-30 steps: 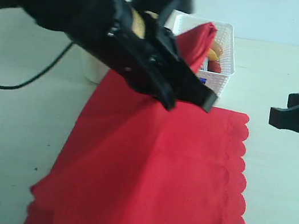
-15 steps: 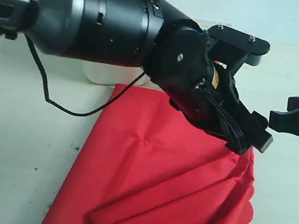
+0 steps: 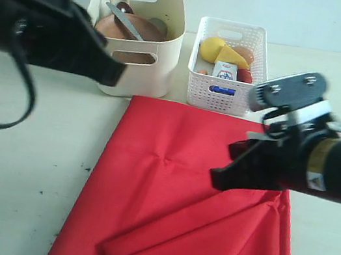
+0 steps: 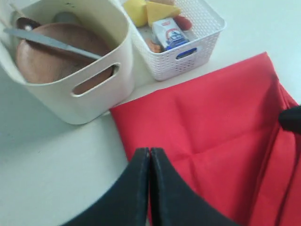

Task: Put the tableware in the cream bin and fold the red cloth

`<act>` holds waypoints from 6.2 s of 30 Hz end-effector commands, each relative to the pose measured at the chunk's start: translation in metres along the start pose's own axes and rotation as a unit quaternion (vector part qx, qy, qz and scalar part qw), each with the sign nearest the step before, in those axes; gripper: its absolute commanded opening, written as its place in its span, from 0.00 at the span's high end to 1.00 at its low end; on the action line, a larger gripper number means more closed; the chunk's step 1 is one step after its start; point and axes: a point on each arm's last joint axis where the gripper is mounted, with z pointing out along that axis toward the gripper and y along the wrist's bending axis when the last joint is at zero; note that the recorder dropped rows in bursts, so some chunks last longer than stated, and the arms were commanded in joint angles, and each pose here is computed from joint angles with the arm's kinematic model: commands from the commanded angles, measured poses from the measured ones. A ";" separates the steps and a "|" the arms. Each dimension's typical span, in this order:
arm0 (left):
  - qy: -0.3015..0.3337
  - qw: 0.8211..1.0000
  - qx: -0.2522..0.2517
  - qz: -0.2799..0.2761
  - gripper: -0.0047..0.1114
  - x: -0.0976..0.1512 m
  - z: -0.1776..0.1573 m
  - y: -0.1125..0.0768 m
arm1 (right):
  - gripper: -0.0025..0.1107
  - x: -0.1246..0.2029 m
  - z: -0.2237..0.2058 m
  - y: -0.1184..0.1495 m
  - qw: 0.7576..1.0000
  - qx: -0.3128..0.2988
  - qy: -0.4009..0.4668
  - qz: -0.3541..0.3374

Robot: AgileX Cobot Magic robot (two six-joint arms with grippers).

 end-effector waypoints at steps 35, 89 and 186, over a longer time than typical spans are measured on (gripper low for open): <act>-0.022 0.994 0.105 0.018 0.94 0.088 0.018 -0.006 | 0.98 0.007 -0.043 0.035 0.999 -0.042 -0.026 0.014; -0.001 0.997 0.077 0.021 0.94 0.092 0.019 -0.001 | 0.98 0.034 0.053 0.059 0.975 0.036 0.187 -0.112; 0.019 0.998 0.055 0.028 0.94 0.101 0.021 0.004 | 0.98 -0.074 0.089 -0.303 0.903 0.328 0.119 0.251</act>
